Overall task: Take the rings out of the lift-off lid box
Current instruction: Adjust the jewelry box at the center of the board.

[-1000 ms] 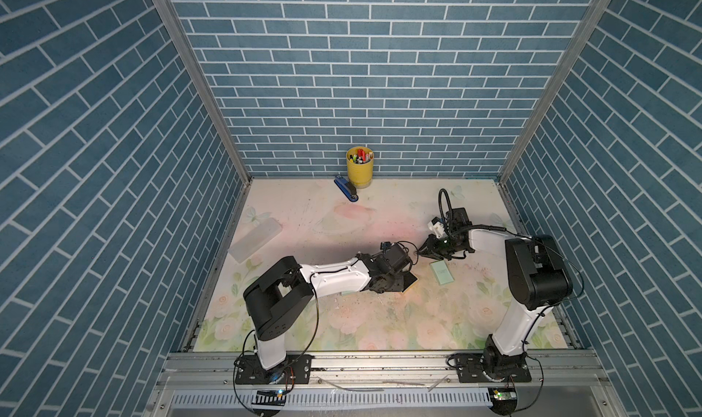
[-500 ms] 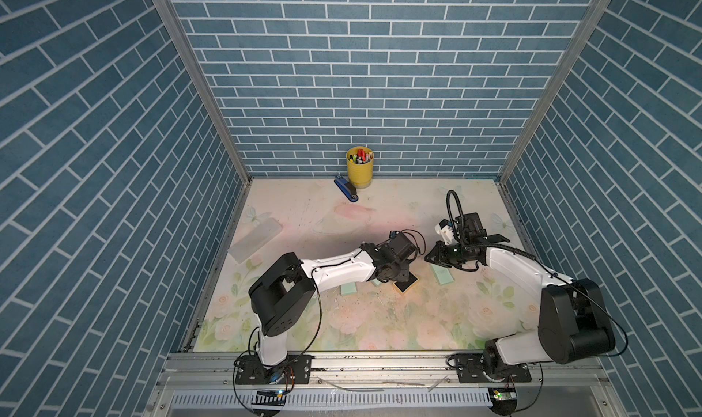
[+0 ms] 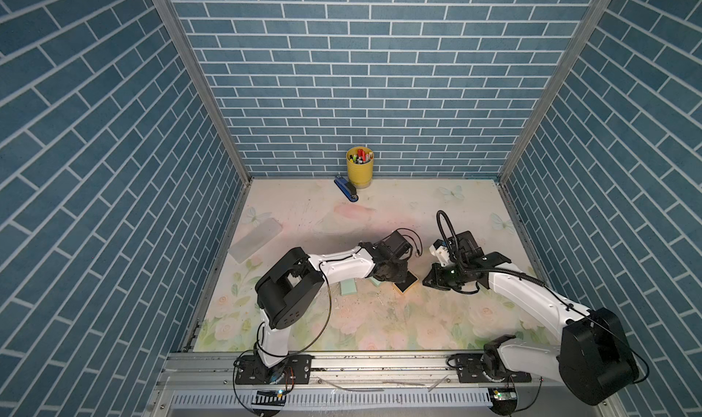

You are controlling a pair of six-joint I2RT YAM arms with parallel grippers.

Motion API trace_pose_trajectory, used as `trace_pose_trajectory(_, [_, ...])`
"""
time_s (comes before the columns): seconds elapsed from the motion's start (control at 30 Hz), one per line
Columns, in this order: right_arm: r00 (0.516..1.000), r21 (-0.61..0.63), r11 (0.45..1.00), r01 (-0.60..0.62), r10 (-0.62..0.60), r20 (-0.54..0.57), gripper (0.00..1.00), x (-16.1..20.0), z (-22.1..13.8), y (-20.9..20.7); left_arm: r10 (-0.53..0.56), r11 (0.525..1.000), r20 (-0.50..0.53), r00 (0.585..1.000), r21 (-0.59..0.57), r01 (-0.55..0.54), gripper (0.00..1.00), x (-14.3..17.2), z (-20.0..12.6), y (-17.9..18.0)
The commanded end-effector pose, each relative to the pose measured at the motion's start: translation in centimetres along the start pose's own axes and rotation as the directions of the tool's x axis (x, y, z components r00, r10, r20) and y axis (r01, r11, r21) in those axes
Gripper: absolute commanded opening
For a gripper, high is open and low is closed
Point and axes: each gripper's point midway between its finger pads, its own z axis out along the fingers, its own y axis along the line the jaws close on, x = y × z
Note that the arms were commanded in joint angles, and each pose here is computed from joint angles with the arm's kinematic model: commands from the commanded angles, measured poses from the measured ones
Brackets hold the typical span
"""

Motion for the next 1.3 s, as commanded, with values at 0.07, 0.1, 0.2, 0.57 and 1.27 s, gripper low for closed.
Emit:
trace_pose_trajectory(0.07, [1.000,0.025,1.000,0.002,-0.002,-0.014,0.07,-0.9,0.9,0.1,-0.049,0.998,-0.031,0.998,0.048,0.051,0.24,1.6,0.8,-0.2])
trace_pose_trajectory(0.1, [1.000,0.027,1.000,0.010,-0.009,-0.021,0.07,-1.0,1.1,0.3,-0.057,0.997,-0.030,0.998,0.056,0.059,0.24,1.7,0.9,-0.3])
trace_pose_trajectory(0.2, [0.999,0.029,0.999,0.034,-0.033,-0.034,0.07,-1.5,1.7,0.8,-0.083,0.994,-0.030,0.996,0.076,0.085,0.24,1.9,1.0,-0.7])
trace_pose_trajectory(0.57, [0.996,0.086,0.995,0.059,-0.053,-0.067,0.07,-2.3,3.4,0.2,-0.185,0.976,-0.015,0.983,0.111,0.186,0.27,2.9,0.9,-2.3])
trace_pose_trajectory(1.27, [0.985,0.172,0.973,0.154,-0.137,-0.105,0.07,-3.2,3.9,-1.1,-0.237,0.938,0.005,0.972,0.261,0.227,0.29,3.6,1.4,-4.9])
